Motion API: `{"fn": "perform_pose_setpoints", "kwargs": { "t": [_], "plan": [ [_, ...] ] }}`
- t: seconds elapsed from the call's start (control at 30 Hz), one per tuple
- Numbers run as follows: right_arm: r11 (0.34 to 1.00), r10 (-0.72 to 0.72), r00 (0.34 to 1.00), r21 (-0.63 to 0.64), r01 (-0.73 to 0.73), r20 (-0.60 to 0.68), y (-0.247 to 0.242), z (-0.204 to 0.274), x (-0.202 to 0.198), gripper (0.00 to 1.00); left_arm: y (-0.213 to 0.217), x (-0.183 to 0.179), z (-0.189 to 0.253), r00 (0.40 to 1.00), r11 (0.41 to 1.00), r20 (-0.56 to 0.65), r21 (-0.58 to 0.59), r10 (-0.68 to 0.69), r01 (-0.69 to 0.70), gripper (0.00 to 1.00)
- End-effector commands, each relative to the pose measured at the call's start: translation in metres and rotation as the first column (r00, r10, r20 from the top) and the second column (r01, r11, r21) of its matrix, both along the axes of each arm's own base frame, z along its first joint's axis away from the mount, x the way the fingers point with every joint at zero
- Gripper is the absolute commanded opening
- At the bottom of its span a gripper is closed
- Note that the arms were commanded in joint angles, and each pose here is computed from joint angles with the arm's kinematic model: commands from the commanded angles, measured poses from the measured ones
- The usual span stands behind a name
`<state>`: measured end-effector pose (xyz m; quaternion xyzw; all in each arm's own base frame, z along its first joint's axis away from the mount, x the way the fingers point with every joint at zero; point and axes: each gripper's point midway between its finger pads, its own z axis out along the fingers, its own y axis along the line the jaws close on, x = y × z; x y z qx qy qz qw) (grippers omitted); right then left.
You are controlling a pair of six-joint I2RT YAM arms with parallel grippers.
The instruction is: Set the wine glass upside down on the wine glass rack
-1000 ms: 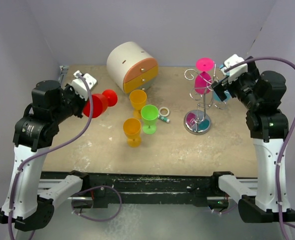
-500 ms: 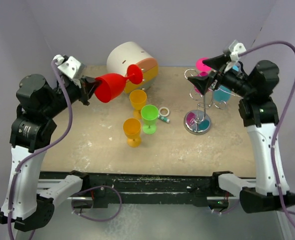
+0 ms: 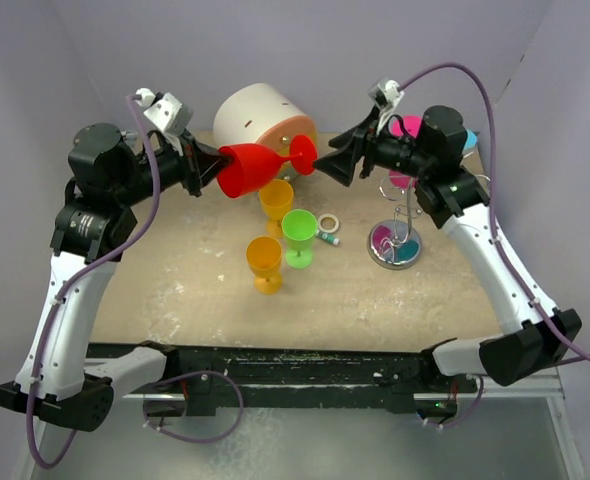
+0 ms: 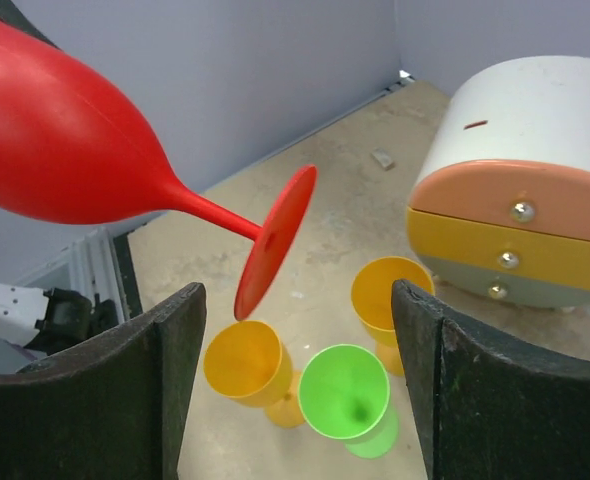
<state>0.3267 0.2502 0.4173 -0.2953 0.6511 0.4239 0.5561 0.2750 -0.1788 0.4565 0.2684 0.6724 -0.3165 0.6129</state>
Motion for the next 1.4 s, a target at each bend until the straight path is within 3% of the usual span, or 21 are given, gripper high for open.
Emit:
{"fn": "perform_pose_setpoints", "kwargs": {
  "t": [0.0,0.13,0.53,0.6,0.93,1.13,1.37],
  "plan": [
    [0.998,0.030,0.998,0.051,-0.033,0.047,0.019,0.025,-0.009,0.75,-0.003,-0.004,0.021,0.997,0.999,0.068,-0.044,-0.025,0.028,0.00],
    [0.998,0.028,1.000,0.049,-0.029,0.012,0.031,0.017,-0.004,0.62,-0.003,-0.003,0.020,0.997,0.999,0.068,-0.043,-0.028,0.031,0.00],
    [0.995,-0.074,0.997,0.059,0.075,-0.033,0.027,0.015,0.013,0.01,0.004,0.014,0.013,0.997,0.999,0.066,-0.023,0.044,-0.043,0.00],
    [0.991,-0.125,0.991,0.052,0.127,-0.041,0.022,0.013,0.020,0.00,0.007,0.018,0.010,0.996,0.998,0.066,-0.012,0.066,-0.065,0.03],
    [0.948,-0.314,0.948,-0.031,0.316,0.052,-0.012,0.021,0.034,0.00,0.020,0.016,0.006,0.987,0.992,0.099,0.024,0.123,-0.126,0.44],
    [0.896,-0.418,0.881,-0.059,0.440,0.223,-0.050,0.057,0.029,0.00,0.035,0.012,0.011,0.972,0.980,0.146,0.057,0.182,-0.192,0.57],
    [0.809,-0.549,0.776,-0.035,0.586,0.310,-0.120,0.091,0.013,0.00,0.047,0.009,0.007,0.960,0.966,0.170,0.100,0.221,-0.240,0.70]
  ]
}}
